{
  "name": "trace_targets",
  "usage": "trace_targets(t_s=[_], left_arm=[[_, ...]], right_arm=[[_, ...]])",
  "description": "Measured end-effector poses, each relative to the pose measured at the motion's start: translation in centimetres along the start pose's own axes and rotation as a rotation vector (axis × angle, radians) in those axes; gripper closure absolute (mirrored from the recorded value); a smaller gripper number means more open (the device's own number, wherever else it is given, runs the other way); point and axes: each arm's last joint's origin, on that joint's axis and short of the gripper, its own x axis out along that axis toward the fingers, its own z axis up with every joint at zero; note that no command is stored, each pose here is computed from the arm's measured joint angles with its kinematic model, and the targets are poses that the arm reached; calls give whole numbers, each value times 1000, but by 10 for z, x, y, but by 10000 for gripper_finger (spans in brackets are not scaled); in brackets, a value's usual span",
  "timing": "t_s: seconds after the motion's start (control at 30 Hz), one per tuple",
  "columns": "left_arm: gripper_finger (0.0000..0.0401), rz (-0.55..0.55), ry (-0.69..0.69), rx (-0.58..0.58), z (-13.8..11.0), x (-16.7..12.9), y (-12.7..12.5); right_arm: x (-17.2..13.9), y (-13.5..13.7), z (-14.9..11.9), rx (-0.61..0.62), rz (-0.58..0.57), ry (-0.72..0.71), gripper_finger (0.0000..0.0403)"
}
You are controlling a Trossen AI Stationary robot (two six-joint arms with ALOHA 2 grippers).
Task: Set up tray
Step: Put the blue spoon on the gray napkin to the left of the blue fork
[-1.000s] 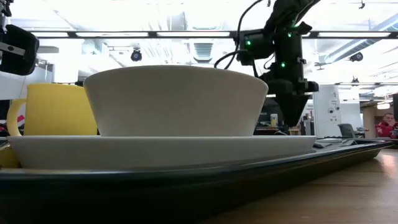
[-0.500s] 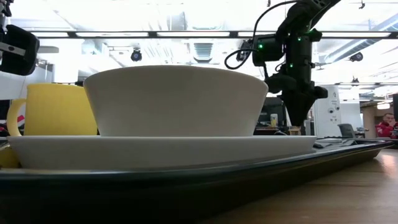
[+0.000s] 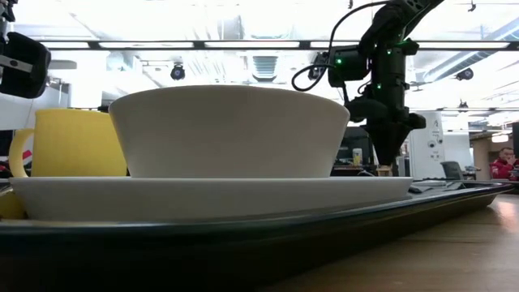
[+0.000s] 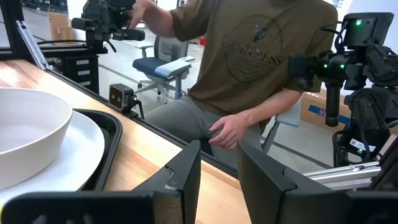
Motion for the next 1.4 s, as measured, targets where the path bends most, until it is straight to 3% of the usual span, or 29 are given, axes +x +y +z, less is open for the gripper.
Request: trace_targets(t_s=[0.63,1.07,1.4], left_arm=[[313,1,0,0,0,0,0],[313,1,0,0,0,0,0],[313,2,0,0,0,0,0]], right_arm=[[1,0,1,-118,1,-8,335],[7,-3,-4,-128,-26,8,243],[21,-3,-16,-141,-36,29,237]])
